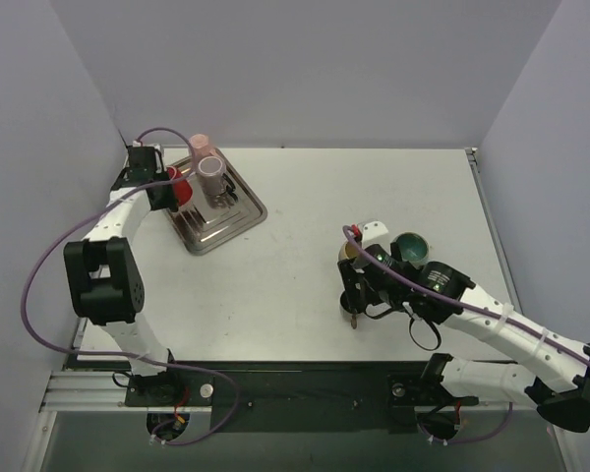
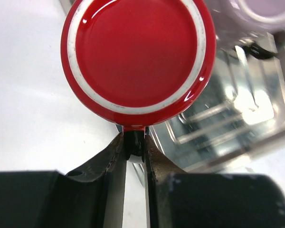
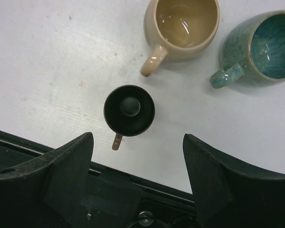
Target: Turn the mug right side up
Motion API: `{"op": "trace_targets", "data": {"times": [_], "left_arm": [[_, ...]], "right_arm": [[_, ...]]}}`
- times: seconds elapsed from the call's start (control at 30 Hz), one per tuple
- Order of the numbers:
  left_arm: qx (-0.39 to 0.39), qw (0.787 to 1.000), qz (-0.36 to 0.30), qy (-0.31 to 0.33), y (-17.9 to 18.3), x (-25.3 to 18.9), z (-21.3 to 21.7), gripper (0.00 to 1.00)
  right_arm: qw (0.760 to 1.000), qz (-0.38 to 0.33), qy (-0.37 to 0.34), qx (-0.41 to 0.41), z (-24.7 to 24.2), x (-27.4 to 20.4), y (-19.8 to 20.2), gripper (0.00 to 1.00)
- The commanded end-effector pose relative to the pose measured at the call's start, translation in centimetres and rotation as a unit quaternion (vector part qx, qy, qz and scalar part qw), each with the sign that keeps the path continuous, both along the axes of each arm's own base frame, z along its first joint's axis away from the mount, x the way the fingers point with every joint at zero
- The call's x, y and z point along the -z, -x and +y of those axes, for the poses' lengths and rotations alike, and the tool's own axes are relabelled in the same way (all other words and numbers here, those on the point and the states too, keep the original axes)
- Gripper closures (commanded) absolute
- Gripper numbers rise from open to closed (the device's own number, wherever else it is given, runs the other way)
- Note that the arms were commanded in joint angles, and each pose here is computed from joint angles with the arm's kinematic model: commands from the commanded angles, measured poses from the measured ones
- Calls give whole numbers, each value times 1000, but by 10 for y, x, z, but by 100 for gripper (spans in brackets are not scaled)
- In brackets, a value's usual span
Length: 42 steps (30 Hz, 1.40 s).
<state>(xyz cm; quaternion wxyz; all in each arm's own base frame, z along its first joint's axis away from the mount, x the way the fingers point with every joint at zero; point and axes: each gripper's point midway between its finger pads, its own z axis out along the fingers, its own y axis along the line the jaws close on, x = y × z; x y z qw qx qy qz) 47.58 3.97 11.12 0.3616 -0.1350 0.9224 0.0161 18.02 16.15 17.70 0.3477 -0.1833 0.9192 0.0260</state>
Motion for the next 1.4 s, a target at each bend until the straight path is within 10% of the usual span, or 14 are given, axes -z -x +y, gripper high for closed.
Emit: {"op": "trace_targets", "data": {"times": [0.0,0.2,0.5,0.97,1.1,1.2,1.23,1.3,1.37], "left_arm": [[100,988,-103,56,20,-99,-42,100],[239,956,-124,118,84,-159,-122,100],[436,848,-166,250,209,-285,-237,100],[536,771,-171,299,279,-323,-286,100],[558,755,-151,309,292,-313,-294,100],[567,752,-122,313,296,-296,-297,100],[569,754,-119,306,293,-291,-297,99],[555,779,-113,271,283,-277,-290,37],[502,835,-127,187,254,-259,-267,17]], "right_arm": [[992,-91,-88,8,19,-54,-19,28],[948,-167,-267,-47,84,-115,-33,23],[792,-260,-540,-118,161,-252,-35,20],[705,-282,-646,-83,153,-290,-40,25],[692,-297,-648,-114,155,-309,-32,44],[695,-299,-642,-123,156,-310,-31,96],[701,-298,-637,-116,154,-306,-33,100],[735,-297,-603,-93,147,-293,-42,100],[789,-288,-538,-75,135,-274,-48,100]]}}
